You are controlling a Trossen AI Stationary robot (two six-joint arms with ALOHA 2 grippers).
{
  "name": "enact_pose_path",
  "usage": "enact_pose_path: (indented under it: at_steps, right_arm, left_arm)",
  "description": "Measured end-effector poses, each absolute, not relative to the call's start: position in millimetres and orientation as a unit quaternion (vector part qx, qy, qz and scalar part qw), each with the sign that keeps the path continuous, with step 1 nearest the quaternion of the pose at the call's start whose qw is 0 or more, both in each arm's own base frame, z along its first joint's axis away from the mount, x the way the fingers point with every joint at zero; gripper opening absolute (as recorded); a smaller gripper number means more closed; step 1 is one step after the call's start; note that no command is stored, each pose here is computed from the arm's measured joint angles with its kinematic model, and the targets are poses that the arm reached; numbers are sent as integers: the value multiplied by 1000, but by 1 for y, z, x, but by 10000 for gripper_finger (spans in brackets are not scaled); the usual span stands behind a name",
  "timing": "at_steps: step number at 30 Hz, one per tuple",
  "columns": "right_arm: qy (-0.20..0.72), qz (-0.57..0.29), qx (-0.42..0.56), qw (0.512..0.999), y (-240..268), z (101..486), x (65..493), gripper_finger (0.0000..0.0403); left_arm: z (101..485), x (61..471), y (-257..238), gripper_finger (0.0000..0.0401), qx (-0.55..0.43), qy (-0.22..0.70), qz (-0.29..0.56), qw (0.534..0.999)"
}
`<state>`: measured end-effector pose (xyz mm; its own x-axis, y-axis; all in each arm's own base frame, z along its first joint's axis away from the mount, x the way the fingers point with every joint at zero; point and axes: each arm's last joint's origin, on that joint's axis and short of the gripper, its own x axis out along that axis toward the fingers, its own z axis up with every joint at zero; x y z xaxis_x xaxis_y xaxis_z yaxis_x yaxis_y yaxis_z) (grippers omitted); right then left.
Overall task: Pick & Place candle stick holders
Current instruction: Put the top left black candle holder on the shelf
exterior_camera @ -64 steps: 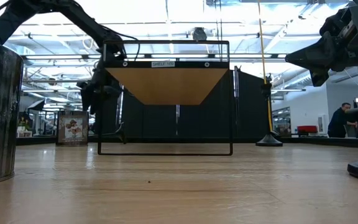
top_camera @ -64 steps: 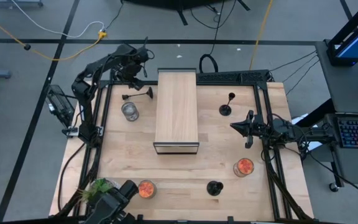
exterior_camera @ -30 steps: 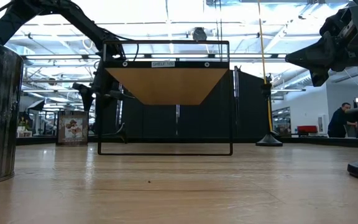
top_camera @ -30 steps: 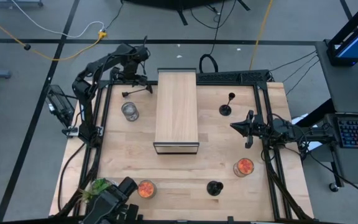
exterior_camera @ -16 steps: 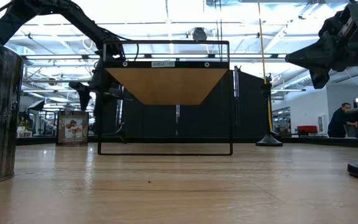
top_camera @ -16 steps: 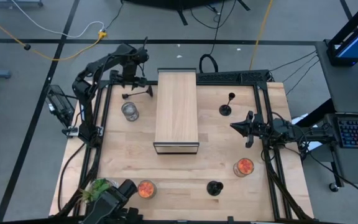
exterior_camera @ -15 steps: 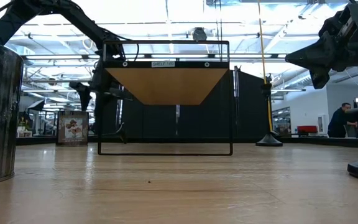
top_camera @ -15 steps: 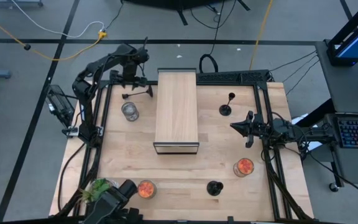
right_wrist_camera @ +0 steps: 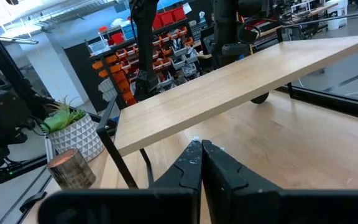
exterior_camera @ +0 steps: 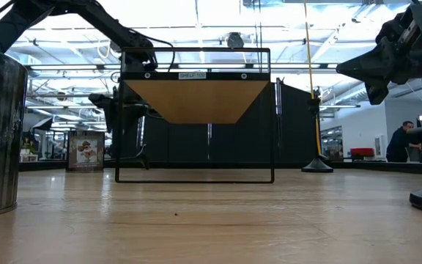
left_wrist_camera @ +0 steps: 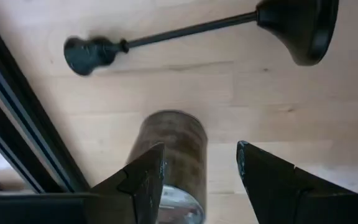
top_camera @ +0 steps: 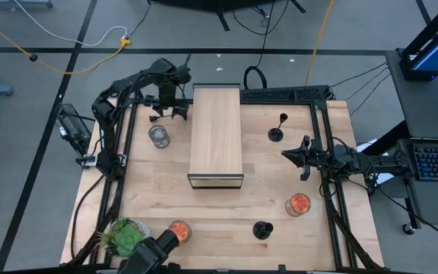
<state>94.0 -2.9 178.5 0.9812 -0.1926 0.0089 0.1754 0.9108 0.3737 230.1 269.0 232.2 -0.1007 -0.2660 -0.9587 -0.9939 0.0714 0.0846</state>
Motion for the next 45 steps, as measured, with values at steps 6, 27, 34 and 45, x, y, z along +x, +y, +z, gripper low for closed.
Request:
enact_pose_path:
  at_steps: [6,27,34,45]
  right_arm:
    - [-23,-94,189,977,-3,179,94,0]
    - [-23,-94,189,977,-3,179,94,0]
    - [-23,-94,189,977,-3,178,94,0]
    - [-23,-93,189,977,-3,179,94,0]
  left_arm:
    - [231,228,272,207,-546,569,472,394]
    - [200,194,307,207,-681,412,459,395]
    - [201,198,312,207,-697,360,489,380]
    - [201,202,317,207,-705,301,536,353]
